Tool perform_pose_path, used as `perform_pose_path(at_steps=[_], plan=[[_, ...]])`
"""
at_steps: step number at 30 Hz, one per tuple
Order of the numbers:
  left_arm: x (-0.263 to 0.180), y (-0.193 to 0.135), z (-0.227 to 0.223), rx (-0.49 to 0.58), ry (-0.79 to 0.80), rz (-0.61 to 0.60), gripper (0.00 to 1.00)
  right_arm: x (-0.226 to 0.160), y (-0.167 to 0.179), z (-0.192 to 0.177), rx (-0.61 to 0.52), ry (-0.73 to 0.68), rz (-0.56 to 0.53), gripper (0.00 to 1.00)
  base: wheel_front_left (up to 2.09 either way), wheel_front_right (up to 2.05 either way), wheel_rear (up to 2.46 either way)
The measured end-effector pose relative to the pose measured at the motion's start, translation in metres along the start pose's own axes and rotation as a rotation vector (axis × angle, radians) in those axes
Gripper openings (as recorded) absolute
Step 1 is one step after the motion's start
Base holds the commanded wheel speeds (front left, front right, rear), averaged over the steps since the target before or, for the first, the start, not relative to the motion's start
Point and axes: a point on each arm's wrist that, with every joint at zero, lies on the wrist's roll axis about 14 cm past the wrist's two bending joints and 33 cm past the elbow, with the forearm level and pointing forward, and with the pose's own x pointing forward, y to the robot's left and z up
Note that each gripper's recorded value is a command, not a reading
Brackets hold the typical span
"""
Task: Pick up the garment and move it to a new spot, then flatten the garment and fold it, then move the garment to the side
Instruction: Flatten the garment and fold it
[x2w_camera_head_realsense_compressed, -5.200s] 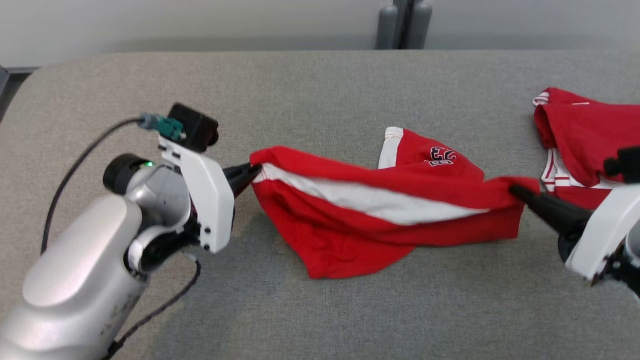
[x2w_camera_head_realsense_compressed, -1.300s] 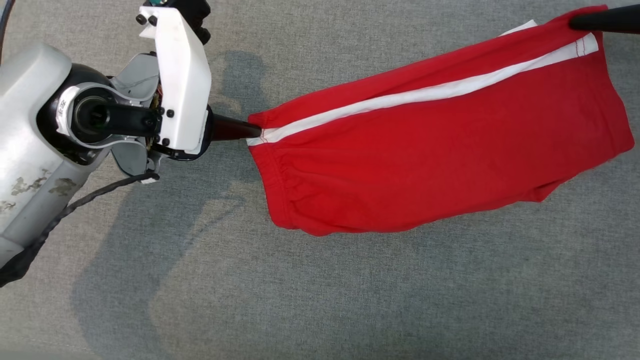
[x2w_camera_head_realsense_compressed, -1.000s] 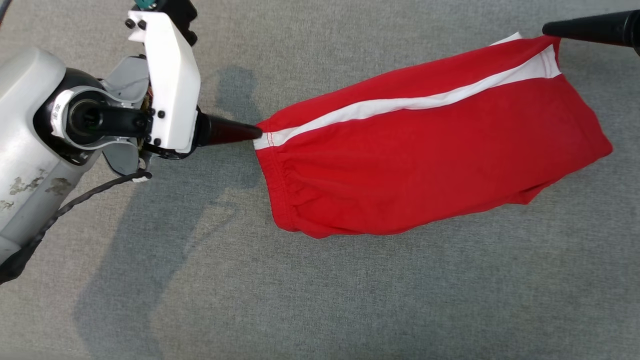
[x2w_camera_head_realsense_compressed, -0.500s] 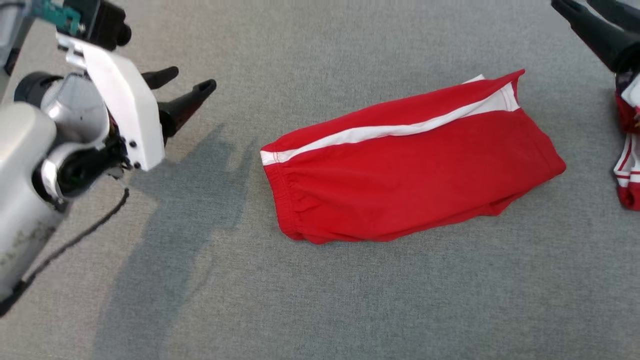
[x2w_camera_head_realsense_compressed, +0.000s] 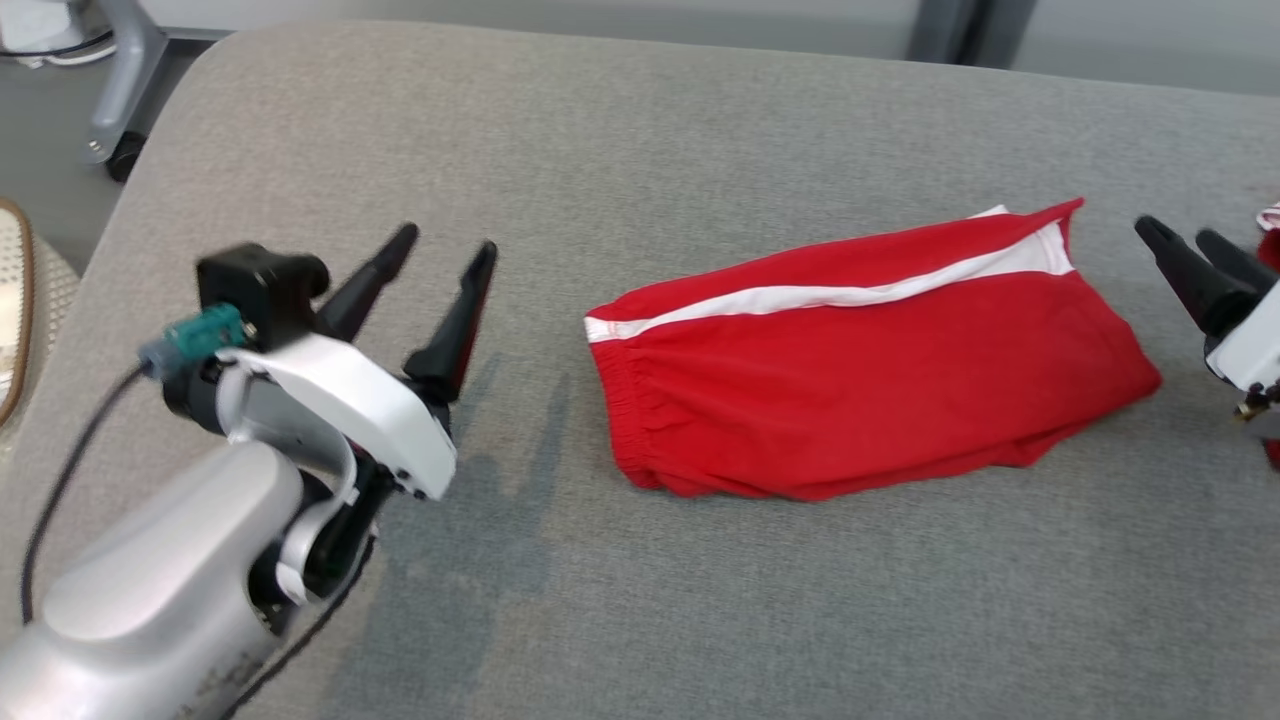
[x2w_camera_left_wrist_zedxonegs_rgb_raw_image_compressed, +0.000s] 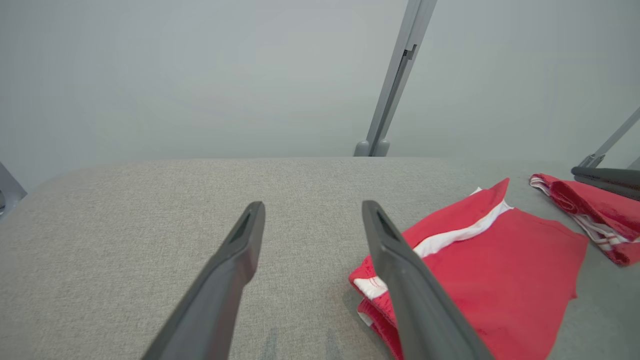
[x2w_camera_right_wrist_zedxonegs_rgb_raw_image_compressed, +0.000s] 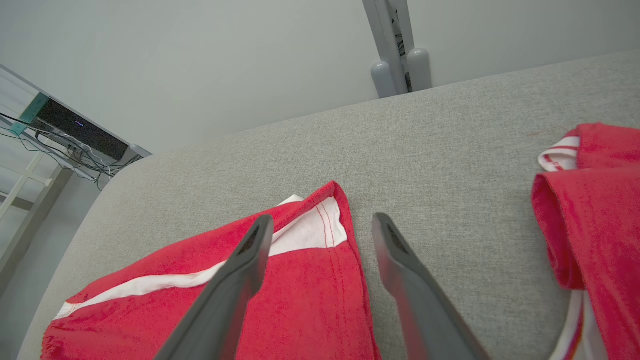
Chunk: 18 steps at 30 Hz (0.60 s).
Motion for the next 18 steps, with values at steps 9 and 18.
perform_pose_path(at_steps=[9, 18], plan=[[-0.029, -0.001, -0.020, -0.050, -0.057, 0.075, 1.00, 0.028, -0.028, -0.055, 0.090, 0.197, -0.085, 1.00, 0.00, 0.00, 0.00], [-0.054, 0.004, -0.040, -0.124, -0.067, 0.152, 1.00, 0.041, -0.020, -0.094, 0.272, 0.353, -0.079, 1.00, 0.00, 0.00, 0.00]])
